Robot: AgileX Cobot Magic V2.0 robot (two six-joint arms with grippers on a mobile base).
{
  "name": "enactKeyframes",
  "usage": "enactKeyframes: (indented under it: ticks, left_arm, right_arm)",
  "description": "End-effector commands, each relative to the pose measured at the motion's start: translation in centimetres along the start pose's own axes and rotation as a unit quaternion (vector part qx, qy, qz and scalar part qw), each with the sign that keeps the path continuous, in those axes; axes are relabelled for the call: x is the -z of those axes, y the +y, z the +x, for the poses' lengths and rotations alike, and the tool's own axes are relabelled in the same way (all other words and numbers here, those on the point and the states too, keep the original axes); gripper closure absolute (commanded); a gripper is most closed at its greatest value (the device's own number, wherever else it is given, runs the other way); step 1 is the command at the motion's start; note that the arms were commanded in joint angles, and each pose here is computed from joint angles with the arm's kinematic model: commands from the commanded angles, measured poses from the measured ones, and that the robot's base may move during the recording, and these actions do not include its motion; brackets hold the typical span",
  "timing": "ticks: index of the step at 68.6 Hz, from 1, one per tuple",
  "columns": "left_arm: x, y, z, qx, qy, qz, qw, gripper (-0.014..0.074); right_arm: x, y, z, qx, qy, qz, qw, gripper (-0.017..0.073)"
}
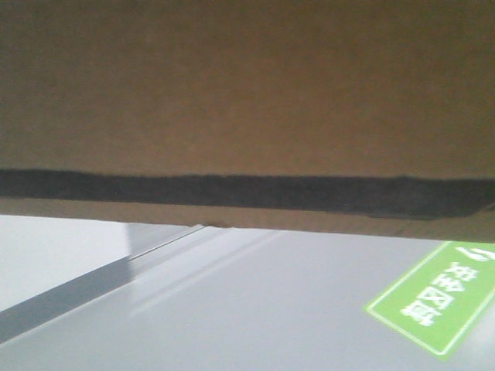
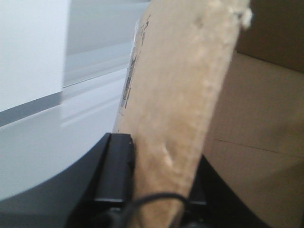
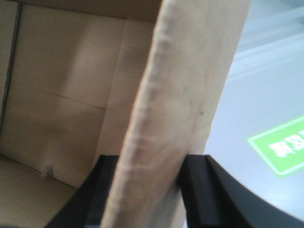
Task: Grab box from left shelf to table start
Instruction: 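Carry the box with both grippers while driving to the white table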
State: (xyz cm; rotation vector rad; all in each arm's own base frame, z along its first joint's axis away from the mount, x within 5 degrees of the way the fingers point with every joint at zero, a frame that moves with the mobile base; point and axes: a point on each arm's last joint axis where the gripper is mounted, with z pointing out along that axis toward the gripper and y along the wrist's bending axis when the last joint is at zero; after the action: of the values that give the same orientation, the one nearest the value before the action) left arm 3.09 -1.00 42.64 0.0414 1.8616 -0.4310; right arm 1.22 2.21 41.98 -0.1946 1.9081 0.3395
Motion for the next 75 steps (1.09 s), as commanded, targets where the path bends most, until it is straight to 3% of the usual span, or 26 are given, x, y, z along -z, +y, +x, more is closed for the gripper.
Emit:
enactKeyframes:
  ticks: [1, 75]
  left_arm:
    - [1.09, -1.37, -1.33, -0.030, -0.052, 0.077, 0.995, 0.0686]
    - [1.09, -1.36, -1.33, -0.031, -0.052, 0.076, 0.995, 0.0686]
  right_arm:
    - [0.13, -0.47, -2.32, 0.042, -0.092, 0.033, 0.994, 0.0497]
    - [0.11, -0.46, -2.24, 0.042, -0.087, 0.033, 0.995, 0.0497]
